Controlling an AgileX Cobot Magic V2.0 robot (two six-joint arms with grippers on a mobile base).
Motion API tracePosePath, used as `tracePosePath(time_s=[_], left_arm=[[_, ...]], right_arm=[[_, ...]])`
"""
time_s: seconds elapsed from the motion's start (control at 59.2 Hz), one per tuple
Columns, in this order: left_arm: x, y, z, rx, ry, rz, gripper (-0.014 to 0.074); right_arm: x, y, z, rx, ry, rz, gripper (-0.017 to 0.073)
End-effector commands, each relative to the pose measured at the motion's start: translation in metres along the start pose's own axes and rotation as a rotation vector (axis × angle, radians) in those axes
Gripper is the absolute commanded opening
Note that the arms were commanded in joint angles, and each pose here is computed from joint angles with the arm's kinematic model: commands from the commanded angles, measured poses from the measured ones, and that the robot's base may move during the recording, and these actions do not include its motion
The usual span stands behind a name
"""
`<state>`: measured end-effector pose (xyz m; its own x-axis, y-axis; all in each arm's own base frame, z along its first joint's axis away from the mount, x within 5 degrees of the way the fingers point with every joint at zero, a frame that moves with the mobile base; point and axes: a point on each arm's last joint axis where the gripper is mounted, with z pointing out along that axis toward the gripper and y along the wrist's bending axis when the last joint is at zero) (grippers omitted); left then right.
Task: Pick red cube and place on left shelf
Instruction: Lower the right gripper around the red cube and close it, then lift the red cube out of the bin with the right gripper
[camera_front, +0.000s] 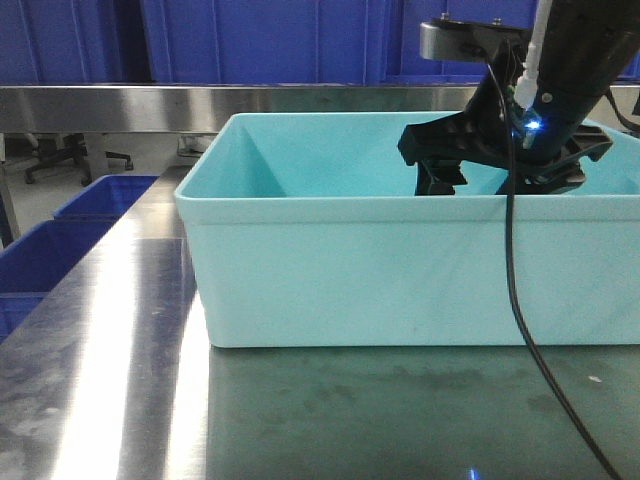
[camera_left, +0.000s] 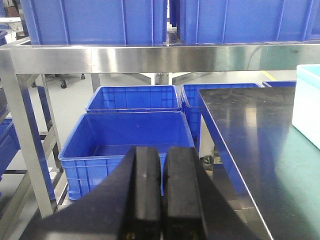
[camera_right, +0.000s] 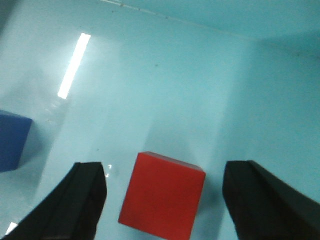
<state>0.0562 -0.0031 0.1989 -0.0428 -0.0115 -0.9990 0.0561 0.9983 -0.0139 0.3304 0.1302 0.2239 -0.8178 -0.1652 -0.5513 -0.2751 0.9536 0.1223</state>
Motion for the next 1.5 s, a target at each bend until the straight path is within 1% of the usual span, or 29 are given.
tracePosePath(time_s=[0.0,0.456,0.574,0.624,0.675,0.793,0.878,0.945,1.063,1.181,1.316,1.435,1.485], left_arm=[[-0.001,0.0,-0.001,0.007,-0.083,-0.005,0.0101],[-0.001,0.0,-0.001,0.007,-0.083,-0.005,0.0101],[-0.001,0.0,-0.001,0.007,-0.083,-0.005,0.0101],[-0.001,0.0,-0.001,0.007,-0.083,-0.005,0.0101],[-0.001,0.0,-0.001,0.007,-0.083,-0.005,0.0101],[-0.001,0.0,-0.001,0.007,-0.083,-0.005,0.0101],[-0.001,0.0,-0.001,0.007,-0.083,-0.005,0.0101],[-0.001,0.0,-0.001,0.007,-0.083,-0.005,0.0101],[-0.001,0.0,-0.001,0.007,-0.083,-0.005,0.0101],[-0.001,0.0,-0.001,0.007,-0.083,-0.005,0.0101],[-0.001,0.0,-0.001,0.007,-0.083,-0.005,0.0101],[-0.001,0.0,-0.001,0.007,-0.083,-0.005,0.0101],[-0.001,0.0,-0.001,0.007,-0.083,-0.005,0.0101]], right_arm=[[-0.019,0.0,-0.019,-0.002,-0.125,-0.013,0.0593],[-0.015,-0.001,-0.006,0.002,-0.087,-0.011,0.0592],[-0.015,-0.001,-0.006,0.002,-0.091,-0.011,0.0566],[-0.016,-0.001,-0.006,0.002,-0.094,-0.011,0.0526],[-0.018,0.0,-0.007,0.001,-0.099,-0.011,0.044],[-0.03,0.003,-0.02,-0.007,-0.138,-0.016,0.0174],[-0.042,0.007,-0.037,-0.017,-0.197,-0.022,0.0038],[-0.052,0.01,-0.057,-0.027,-0.263,-0.026,0.0068],[-0.067,0.014,-0.095,-0.041,-0.395,-0.032,0.0065],[-0.071,0.016,-0.133,-0.055,-0.517,-0.036,0.0065],[-0.064,0.018,-0.178,-0.069,-0.619,-0.042,0.0065],[-0.048,0.02,-0.212,-0.078,-0.674,-0.055,0.0065],[-0.038,0.019,-0.22,-0.08,-0.678,-0.057,0.0065]])
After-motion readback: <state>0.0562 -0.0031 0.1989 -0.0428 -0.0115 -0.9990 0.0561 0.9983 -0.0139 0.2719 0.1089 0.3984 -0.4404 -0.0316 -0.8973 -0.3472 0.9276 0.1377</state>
